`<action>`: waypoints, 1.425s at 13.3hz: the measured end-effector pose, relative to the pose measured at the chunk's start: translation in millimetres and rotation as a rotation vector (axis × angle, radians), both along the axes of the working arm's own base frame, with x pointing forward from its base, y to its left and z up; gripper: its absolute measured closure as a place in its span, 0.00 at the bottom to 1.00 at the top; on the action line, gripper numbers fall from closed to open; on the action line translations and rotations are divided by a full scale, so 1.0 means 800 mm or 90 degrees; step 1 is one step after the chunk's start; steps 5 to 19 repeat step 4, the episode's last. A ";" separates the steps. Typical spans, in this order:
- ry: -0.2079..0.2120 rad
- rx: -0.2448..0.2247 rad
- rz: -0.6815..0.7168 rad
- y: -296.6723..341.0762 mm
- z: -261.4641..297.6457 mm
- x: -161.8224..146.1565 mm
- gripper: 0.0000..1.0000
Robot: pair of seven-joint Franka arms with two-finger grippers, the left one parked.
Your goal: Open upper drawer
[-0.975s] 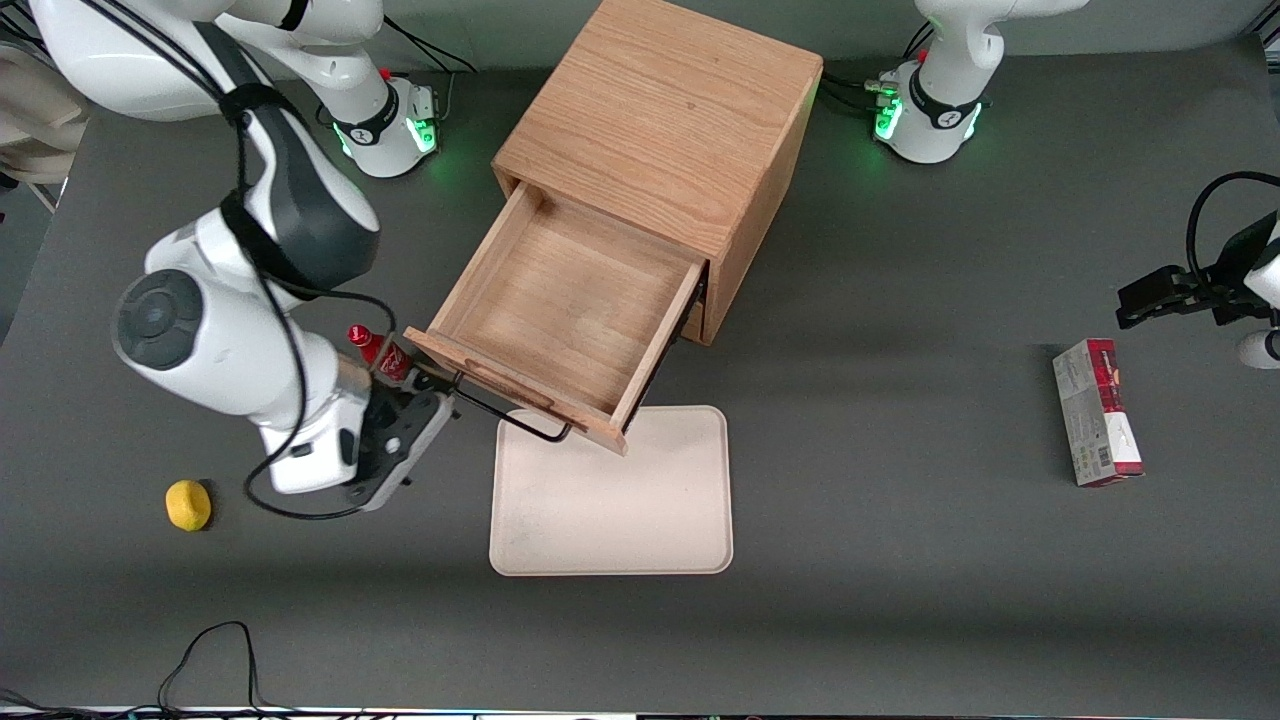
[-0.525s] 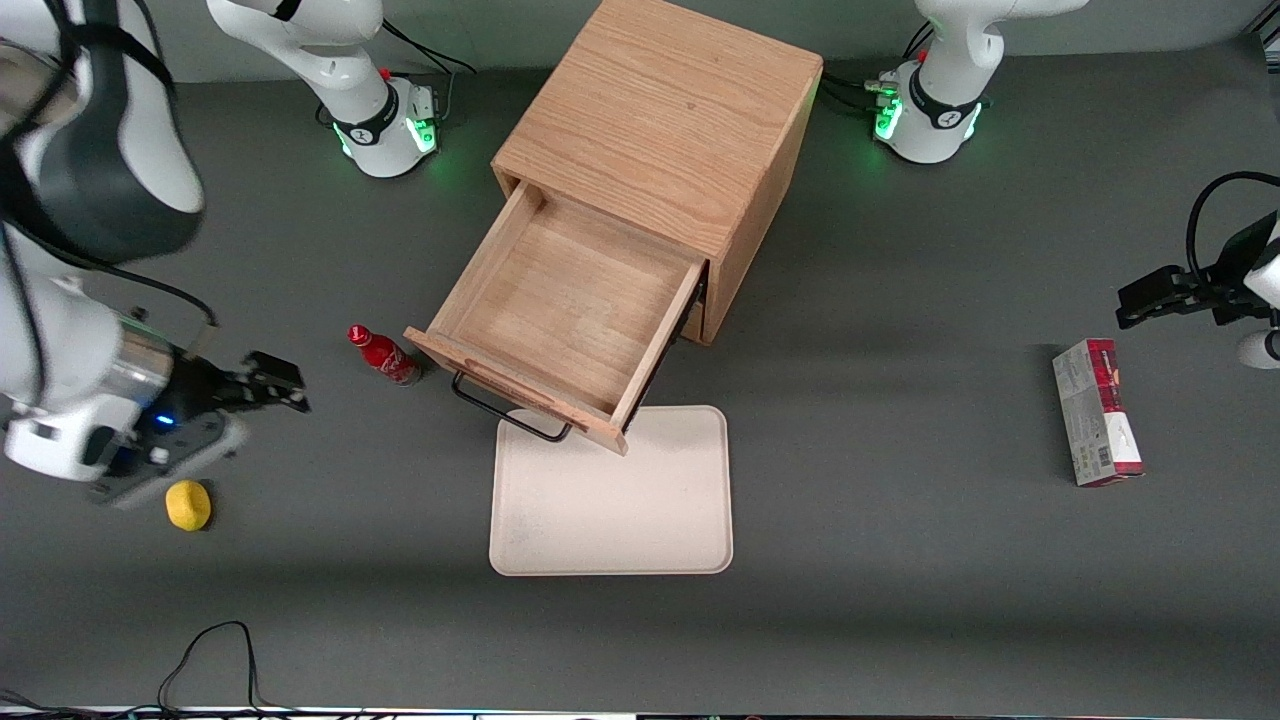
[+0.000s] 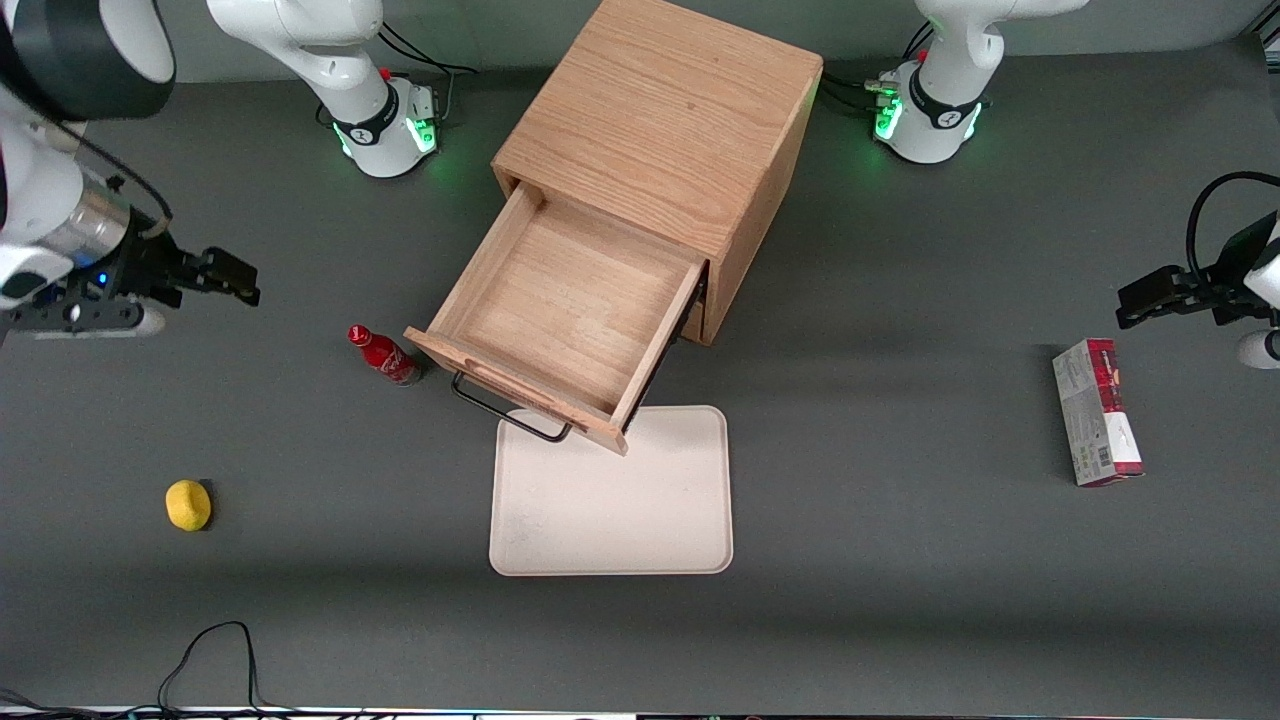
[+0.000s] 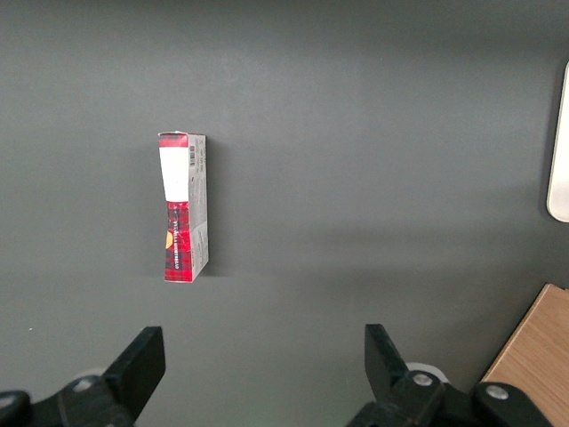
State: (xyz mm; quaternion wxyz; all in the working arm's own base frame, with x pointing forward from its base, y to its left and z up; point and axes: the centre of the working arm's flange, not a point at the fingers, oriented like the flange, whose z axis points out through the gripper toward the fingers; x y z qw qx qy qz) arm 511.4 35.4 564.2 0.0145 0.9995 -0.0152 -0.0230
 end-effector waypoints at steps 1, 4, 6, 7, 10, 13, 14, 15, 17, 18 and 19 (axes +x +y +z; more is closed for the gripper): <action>-0.003 -0.003 -0.010 -0.007 0.002 -0.018 0.00; -0.005 -0.002 -0.028 -0.025 0.002 -0.036 0.00; -0.005 -0.002 -0.028 -0.025 0.002 -0.036 0.00; -0.005 -0.002 -0.028 -0.025 0.002 -0.036 0.00; -0.005 -0.002 -0.028 -0.025 0.002 -0.036 0.00; -0.005 -0.002 -0.028 -0.025 0.002 -0.036 0.00; -0.005 -0.002 -0.028 -0.025 0.002 -0.036 0.00; -0.005 -0.002 -0.028 -0.025 0.002 -0.036 0.00; -0.005 -0.002 -0.028 -0.025 0.002 -0.036 0.00; -0.005 -0.002 -0.028 -0.025 0.002 -0.036 0.00; -0.005 -0.002 -0.028 -0.025 0.002 -0.036 0.00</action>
